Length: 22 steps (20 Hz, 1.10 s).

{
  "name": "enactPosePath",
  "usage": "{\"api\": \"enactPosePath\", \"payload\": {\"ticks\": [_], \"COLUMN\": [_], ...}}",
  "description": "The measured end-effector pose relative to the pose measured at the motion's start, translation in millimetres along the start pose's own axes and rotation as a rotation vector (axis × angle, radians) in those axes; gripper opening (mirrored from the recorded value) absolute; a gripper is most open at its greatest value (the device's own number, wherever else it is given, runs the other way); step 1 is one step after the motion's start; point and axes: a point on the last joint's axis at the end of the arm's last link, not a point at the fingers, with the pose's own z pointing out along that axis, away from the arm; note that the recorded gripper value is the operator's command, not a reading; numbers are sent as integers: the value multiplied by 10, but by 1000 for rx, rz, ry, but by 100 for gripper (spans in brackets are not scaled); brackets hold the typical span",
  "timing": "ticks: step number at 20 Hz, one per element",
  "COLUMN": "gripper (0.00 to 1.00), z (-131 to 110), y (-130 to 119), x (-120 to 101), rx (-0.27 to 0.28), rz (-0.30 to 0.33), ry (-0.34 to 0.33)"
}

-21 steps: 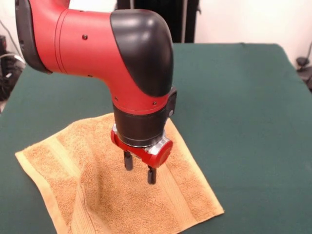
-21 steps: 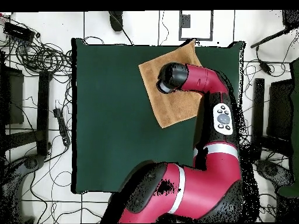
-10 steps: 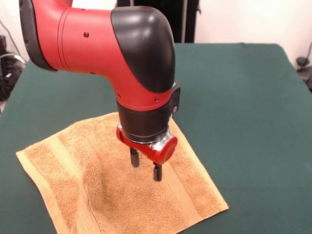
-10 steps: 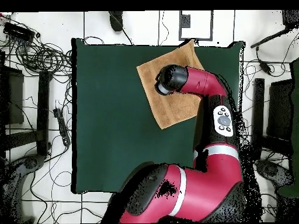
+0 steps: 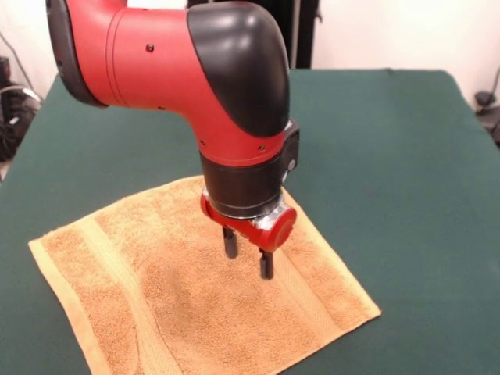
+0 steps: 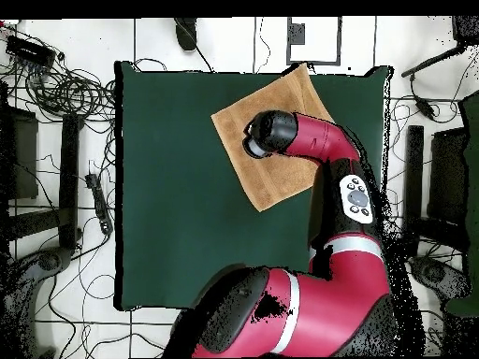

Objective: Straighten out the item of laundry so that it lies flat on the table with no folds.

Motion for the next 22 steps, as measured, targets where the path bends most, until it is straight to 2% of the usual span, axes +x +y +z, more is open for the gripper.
{"api": "enactPosePath", "payload": {"ticks": [12,22], "gripper": [100,100], "z": [11,4], "y": [-12,81], "x": [315,649], "rx": [-5,11], "rz": [8,-28], "ry": [44,73]}}
